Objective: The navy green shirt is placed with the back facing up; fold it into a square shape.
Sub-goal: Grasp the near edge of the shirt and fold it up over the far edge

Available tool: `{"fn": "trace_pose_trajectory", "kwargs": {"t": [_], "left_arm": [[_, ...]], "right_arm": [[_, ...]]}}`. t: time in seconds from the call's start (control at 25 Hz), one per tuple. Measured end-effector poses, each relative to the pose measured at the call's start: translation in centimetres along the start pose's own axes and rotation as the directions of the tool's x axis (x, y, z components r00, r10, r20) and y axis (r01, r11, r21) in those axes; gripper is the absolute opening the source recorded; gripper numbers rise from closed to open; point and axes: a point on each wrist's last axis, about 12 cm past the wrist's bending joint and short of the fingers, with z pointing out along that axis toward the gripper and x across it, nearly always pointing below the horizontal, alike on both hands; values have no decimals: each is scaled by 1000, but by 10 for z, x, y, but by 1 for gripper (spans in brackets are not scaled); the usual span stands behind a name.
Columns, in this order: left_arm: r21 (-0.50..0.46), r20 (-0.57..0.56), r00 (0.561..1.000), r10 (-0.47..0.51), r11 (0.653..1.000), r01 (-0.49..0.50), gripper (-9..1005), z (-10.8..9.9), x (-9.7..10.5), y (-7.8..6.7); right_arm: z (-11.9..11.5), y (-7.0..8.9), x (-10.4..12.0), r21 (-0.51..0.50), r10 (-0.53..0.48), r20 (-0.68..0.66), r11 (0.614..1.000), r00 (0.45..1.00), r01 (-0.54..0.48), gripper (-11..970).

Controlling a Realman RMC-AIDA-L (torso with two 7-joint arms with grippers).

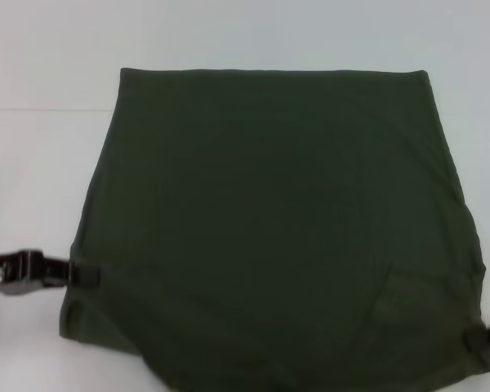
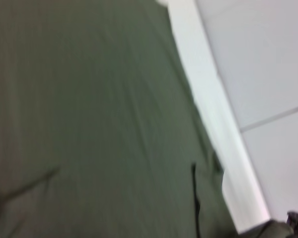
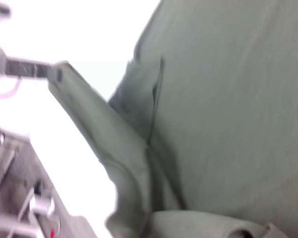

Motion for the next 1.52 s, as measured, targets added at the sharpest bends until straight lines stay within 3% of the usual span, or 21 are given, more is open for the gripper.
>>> {"fn": "trace_pose_trajectory", "kwargs": {"t": [0.32, 0.84, 1.08, 1.52], "left_arm": [[38, 162, 987, -21, 999, 15, 37, 7, -14, 2], [51, 402, 914, -56, 998, 39, 37, 17, -33, 13], [20, 455, 891, 13, 1000, -24, 37, 36, -37, 15], [-79, 528, 845, 84, 996, -49, 36, 66, -51, 18]], "right_arm": [[-14, 3, -14, -14, -33, 218, 999, 975, 37, 24], [-18, -12, -37, 98, -52, 462, 995, 885, 7, 25], [-10, -24, -45, 143, -31, 535, 988, 844, -55, 24], [3, -37, -55, 227, -38, 635, 964, 771, -139, 25]]}}
